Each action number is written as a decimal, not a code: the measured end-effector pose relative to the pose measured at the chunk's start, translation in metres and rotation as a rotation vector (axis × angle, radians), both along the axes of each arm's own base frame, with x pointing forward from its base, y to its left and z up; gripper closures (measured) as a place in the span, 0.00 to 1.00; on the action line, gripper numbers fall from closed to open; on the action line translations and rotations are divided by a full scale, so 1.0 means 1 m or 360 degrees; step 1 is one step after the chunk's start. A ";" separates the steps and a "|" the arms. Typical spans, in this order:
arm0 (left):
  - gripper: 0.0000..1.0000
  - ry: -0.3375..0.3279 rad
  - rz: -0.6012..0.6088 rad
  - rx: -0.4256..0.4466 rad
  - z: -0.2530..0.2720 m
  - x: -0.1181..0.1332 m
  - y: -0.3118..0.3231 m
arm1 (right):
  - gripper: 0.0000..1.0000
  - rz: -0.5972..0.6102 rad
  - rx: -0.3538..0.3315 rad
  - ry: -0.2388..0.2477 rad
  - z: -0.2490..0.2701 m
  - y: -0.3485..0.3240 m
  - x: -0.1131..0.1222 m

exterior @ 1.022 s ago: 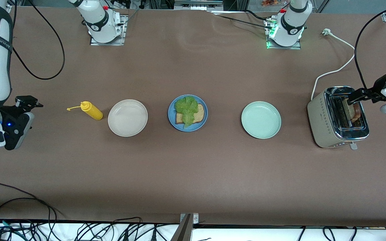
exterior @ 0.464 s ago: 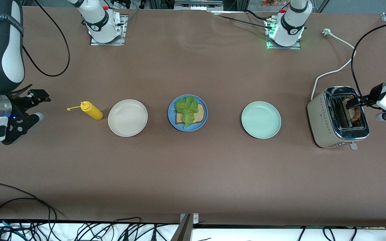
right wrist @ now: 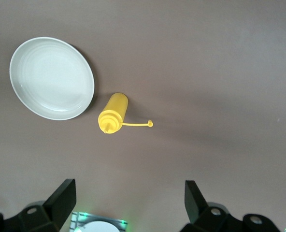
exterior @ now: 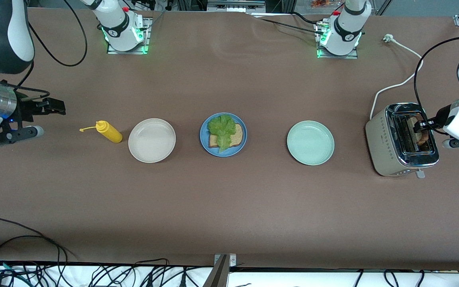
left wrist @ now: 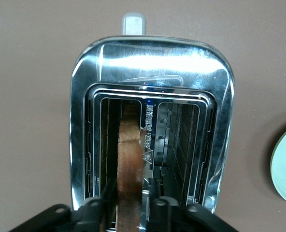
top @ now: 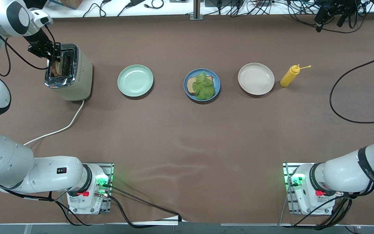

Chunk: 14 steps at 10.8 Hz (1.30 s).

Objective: Make sandwich in blue plate with both arms

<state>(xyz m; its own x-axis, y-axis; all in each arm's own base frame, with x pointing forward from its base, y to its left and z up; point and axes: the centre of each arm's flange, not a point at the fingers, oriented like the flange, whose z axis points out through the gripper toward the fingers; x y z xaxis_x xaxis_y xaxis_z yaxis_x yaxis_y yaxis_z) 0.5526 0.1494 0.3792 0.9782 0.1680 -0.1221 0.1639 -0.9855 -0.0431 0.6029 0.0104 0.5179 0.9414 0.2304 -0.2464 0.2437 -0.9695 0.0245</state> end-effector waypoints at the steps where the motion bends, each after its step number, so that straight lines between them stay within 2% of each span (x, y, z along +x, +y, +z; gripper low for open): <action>1: 0.79 -0.0004 -0.0024 0.0001 0.002 0.001 0.001 | 0.00 -0.0104 -0.0014 -0.0061 0.004 -0.005 -0.013; 2: 0.87 -0.0016 -0.0047 0.0003 0.004 0.002 0.004 | 0.00 -0.0178 -0.0017 -0.0111 0.012 -0.010 -0.025; 6: 0.88 -0.0149 -0.0156 0.0030 0.055 0.017 0.010 | 0.00 -0.0248 -0.0009 -0.0232 0.049 -0.018 -0.057; 10: 0.92 -0.0281 -0.0237 0.0028 0.141 0.000 -0.026 | 0.00 -0.0281 -0.0010 -0.0262 0.053 -0.029 -0.058; 12: 0.92 -0.0337 -0.0303 0.0028 0.169 -0.005 -0.071 | 0.00 -0.0280 -0.0001 -0.0264 0.054 -0.025 -0.058; 14: 0.92 -0.0356 -0.0280 0.0025 0.174 -0.002 -0.138 | 0.00 -0.0280 0.0002 -0.0264 0.054 -0.025 -0.058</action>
<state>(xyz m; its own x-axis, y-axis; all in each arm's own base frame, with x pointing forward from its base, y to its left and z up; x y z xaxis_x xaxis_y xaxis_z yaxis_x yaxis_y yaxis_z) 0.5507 0.0116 0.5532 0.9948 -0.0065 0.1015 -0.0024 -0.9992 -0.0408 0.5448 -0.0144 0.5716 0.9946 0.0597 -0.0847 0.0640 -0.9967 0.0491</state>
